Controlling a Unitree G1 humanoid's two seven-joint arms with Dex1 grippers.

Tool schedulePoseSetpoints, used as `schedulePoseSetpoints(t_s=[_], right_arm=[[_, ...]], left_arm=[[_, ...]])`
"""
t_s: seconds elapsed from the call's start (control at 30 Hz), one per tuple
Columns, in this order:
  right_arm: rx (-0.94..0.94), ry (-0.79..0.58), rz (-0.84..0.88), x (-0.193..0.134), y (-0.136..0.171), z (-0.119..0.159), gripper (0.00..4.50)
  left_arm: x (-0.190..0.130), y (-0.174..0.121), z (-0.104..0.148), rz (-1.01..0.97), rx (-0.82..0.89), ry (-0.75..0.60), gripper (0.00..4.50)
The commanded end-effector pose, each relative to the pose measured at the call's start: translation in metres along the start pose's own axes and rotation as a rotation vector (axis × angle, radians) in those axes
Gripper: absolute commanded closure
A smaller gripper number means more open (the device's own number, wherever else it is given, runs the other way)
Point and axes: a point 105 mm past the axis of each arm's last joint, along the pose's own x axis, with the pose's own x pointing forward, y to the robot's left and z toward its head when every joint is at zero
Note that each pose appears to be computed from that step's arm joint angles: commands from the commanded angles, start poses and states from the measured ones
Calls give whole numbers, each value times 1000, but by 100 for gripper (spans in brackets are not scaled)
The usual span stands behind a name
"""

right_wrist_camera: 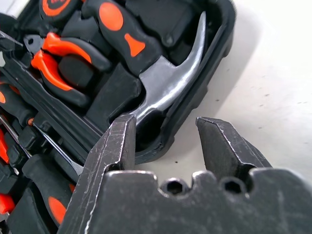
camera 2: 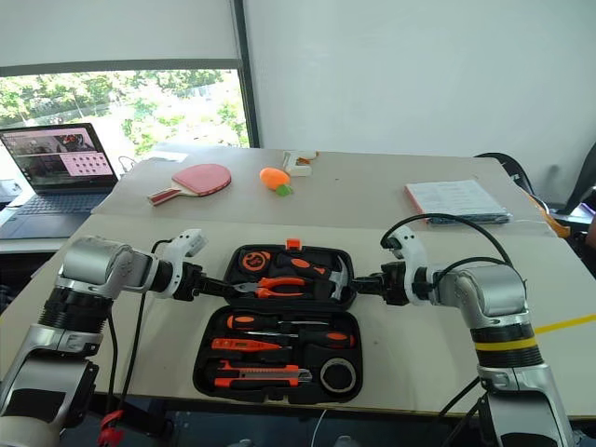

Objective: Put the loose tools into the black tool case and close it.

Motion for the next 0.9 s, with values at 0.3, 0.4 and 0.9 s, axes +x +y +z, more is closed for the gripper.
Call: schedulePoseSetpoints(t_s=[0.3,0.4,0.9], right_arm=[[-15,3,14,10,7,7,416],[-10,-1,14,11,7,6,450],[-189,-336,-8,-16,16,44,450]], left_arm=[[1,-3,4,-48,-27,-38,353],[1,-1,4,-50,-43,-48,437],[-10,-21,30,-224,110,-343,444]])
